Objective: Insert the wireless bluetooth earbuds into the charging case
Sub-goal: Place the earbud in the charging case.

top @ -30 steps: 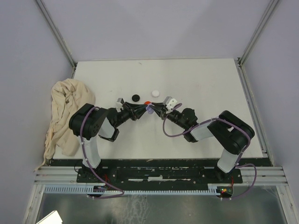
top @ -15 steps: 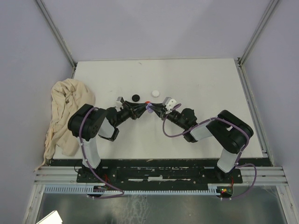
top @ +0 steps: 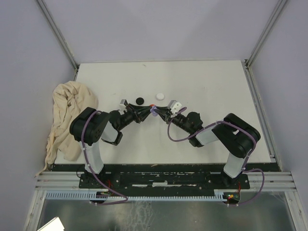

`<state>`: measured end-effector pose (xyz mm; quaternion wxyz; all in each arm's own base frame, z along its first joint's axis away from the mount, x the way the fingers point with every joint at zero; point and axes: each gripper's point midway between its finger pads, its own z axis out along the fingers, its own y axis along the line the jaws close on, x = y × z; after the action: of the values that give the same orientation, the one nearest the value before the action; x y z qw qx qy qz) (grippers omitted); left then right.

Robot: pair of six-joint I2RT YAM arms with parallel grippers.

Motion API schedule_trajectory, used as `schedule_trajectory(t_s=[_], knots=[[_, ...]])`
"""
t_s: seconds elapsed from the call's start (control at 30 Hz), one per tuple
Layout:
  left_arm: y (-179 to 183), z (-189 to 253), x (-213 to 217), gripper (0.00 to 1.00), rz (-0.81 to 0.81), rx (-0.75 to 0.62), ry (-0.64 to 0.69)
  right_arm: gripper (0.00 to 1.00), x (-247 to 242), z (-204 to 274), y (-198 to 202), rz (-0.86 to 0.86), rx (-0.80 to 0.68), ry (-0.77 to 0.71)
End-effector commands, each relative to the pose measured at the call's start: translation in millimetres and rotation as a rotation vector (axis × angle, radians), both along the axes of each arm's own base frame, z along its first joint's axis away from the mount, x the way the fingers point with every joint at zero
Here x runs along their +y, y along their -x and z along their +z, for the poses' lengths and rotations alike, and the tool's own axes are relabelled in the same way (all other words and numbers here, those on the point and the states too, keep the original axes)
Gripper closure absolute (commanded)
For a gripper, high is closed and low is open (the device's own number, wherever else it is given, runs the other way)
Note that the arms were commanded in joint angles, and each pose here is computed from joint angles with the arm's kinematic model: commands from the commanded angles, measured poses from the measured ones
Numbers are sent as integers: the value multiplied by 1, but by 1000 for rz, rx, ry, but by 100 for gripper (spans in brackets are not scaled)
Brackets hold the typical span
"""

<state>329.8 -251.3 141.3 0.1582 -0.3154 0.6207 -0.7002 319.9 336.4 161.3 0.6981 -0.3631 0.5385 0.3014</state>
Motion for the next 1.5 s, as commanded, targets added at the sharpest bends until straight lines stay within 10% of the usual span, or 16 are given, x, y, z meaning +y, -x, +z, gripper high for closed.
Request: schedule_trajectory(t_s=[0.0,1.47], knots=[[6,64,2,97,-2,-229,116,99,-2,17,4,-4,-27,-55],[3,70,1,97,0,-257,111,73,-8,31,-1,-47,99,-184]])
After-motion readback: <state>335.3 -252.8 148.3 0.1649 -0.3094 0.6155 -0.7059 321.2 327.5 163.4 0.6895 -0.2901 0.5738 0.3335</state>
